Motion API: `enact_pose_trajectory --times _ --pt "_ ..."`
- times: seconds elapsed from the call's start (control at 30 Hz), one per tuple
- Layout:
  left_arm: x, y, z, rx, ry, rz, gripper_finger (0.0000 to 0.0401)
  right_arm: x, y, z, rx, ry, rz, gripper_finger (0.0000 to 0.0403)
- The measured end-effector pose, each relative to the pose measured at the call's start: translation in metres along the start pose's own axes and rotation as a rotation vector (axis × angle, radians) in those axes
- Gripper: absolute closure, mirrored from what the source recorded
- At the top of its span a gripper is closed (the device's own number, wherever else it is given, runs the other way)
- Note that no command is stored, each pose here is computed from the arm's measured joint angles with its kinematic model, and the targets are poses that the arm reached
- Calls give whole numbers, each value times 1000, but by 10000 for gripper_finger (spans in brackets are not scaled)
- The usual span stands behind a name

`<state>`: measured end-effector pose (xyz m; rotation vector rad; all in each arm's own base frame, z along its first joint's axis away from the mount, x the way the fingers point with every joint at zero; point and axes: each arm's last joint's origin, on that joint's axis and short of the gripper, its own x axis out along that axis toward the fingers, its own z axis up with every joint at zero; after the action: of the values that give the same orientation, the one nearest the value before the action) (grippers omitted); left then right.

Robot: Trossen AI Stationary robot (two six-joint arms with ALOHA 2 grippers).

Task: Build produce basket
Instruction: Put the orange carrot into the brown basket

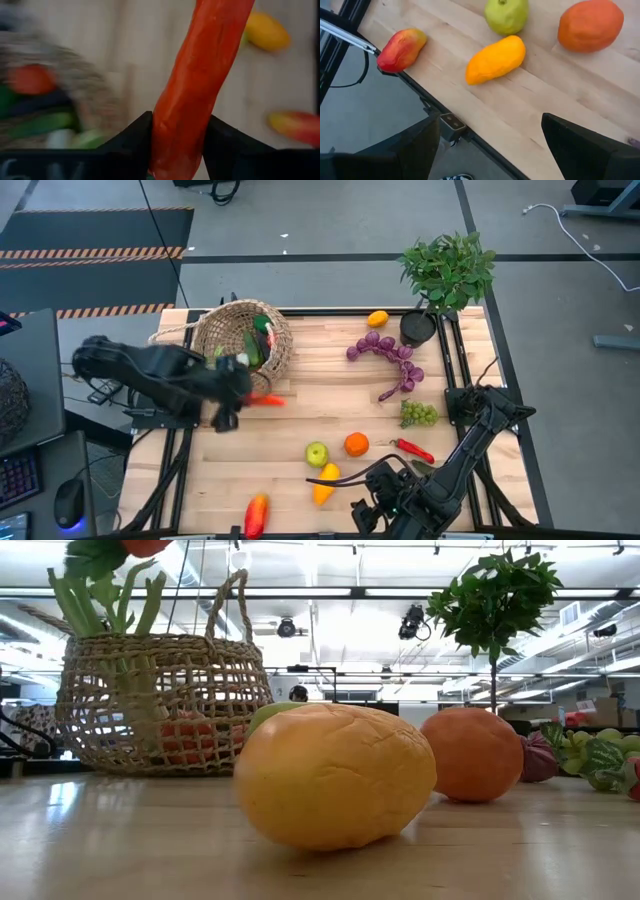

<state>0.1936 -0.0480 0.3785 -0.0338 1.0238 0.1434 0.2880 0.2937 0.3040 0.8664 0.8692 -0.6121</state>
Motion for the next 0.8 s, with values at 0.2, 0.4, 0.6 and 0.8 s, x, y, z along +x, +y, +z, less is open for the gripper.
enact_pose_trajectory --times 0.2,0.4,0.6,0.8 --pt "-32 32 -15 -166 -160 187 251 4 1 7 -14 -7 -8 55" --pt "-41 60 -19 -311 -224 381 251 10 -2 21 -14 -32 -74 55" --pt "-38 88 -19 -447 -182 528 238 22 -2 48 -26 -57 -125 55" --pt "-29 109 -24 -534 -33 470 190 34 -1 74 -26 -43 -154 55"
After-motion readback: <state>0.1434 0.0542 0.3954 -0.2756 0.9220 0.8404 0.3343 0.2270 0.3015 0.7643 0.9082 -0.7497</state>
